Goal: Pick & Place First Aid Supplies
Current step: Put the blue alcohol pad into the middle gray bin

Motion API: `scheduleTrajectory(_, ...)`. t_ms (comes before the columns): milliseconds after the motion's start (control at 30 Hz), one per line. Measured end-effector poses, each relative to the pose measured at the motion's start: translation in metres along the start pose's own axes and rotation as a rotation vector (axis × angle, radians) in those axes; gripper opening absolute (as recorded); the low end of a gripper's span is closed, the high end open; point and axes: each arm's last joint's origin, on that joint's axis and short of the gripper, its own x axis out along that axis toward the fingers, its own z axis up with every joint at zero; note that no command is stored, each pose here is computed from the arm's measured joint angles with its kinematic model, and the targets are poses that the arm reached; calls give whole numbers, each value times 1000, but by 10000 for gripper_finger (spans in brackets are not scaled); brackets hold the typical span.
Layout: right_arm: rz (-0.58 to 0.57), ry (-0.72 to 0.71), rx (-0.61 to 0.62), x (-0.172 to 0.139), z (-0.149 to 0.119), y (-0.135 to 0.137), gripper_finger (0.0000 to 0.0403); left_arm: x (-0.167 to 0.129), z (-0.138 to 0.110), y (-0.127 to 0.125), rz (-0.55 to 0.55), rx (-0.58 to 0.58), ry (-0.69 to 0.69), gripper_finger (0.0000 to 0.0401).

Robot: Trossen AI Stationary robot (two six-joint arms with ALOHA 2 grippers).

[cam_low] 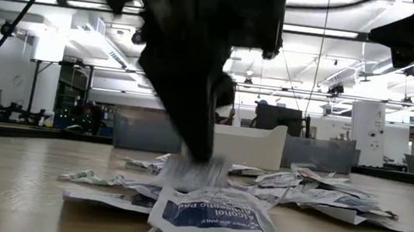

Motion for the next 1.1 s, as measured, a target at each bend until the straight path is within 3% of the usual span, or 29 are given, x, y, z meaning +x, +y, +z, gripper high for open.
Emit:
scheduleTrajectory(333,0,0,0,0,0,0,38,-63,27,-8,1,17,-142,0)
scheduleTrajectory(533,0,0,0,0,0,0,38,-98,57,-4,217,-34,-405,0)
scheduleTrajectory(633,0,0,0,0,0,0,38,-113,71,2,379,-143,-570,0)
scheduleTrajectory(833,0,0,0,0,0,0,38,-138,81,24,707,-488,-808,0)
scheduleTrajectory(933,0,0,0,0,0,0,38,-149,84,41,772,-655,-909,0)
scheduleTrajectory(1100,0,0,0,0,0,0,38,-161,84,82,808,-838,-987,0)
